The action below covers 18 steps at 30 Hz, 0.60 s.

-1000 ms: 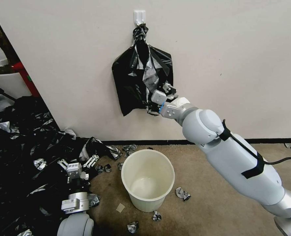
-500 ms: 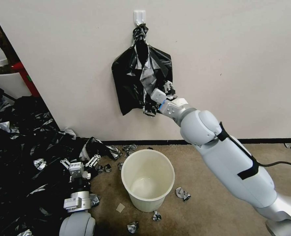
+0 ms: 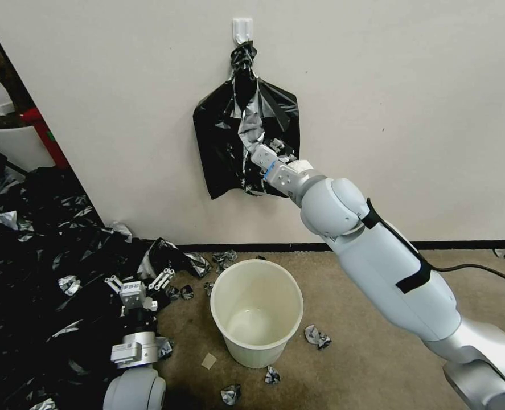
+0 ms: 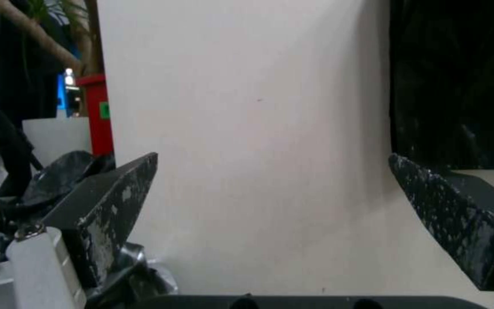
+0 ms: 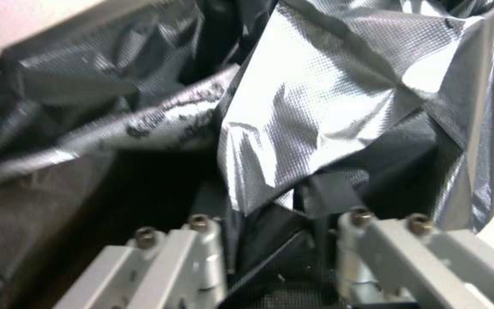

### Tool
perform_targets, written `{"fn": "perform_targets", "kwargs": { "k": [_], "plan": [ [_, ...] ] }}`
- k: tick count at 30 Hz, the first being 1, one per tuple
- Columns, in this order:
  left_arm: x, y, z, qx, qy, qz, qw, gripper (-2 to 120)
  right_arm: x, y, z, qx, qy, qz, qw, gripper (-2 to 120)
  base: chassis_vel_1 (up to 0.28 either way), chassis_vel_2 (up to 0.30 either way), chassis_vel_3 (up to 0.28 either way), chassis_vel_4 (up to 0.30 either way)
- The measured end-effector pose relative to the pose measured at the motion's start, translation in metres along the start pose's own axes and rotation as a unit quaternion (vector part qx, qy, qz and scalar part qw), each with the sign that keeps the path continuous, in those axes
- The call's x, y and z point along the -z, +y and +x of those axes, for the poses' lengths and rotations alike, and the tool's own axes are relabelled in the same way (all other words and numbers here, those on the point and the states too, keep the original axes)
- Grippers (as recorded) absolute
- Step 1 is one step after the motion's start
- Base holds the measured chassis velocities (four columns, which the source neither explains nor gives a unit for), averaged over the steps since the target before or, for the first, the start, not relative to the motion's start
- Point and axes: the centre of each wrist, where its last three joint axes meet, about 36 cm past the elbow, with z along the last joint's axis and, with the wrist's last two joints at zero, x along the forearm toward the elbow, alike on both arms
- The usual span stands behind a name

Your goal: Place a trash bag onto the trash bin.

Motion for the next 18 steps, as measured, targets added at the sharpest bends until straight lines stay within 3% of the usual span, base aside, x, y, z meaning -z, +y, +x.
{"fn": "perform_targets", "kwargs": {
  "k": [8,12,13,15,16,17,18],
  "plan": [
    [0.004,0.0,-0.011,-0.001,-0.012,0.016,0.9998,100,-0.01,-0.002,0.011,-0.017,-0.005,-0.035,0.999,0,0.0,0.0,0.0,0.0],
    [0.012,-0.001,-0.026,-0.009,-0.027,0.044,0.9986,100,-0.015,0.0,0.018,-0.039,-0.029,-0.09,0.995,0,0.0,0.0,0.0,0.0],
    [0.016,0.0,-0.032,-0.017,-0.033,0.056,0.9978,100,-0.018,0.001,0.019,-0.047,-0.046,-0.116,0.991,0,0.0,0.0,0.0,0.0],
    [0.029,0.004,-0.056,-0.049,-0.053,0.089,0.9934,100,-0.026,0.007,0.021,-0.053,-0.107,-0.209,0.97,0,0.0,0.0,0.0,0.0],
    [0.029,0.004,-0.056,-0.049,-0.053,0.089,0.9934,100,-0.026,0.007,0.021,-0.053,-0.107,-0.209,0.97,0,0.0,0.0,0.0,0.0],
    [0.039,0.011,-0.075,-0.082,-0.07,0.105,0.9886,100,-0.031,0.014,0.022,-0.052,-0.149,-0.284,0.946,0,0.0,0.0,0.0,0.0],
    [0.039,0.011,-0.075,-0.082,-0.07,0.105,0.9886,100,-0.031,0.014,0.022,-0.052,-0.149,-0.284,0.946,0,0.0,0.0,0.0,0.0]
  ]
}}
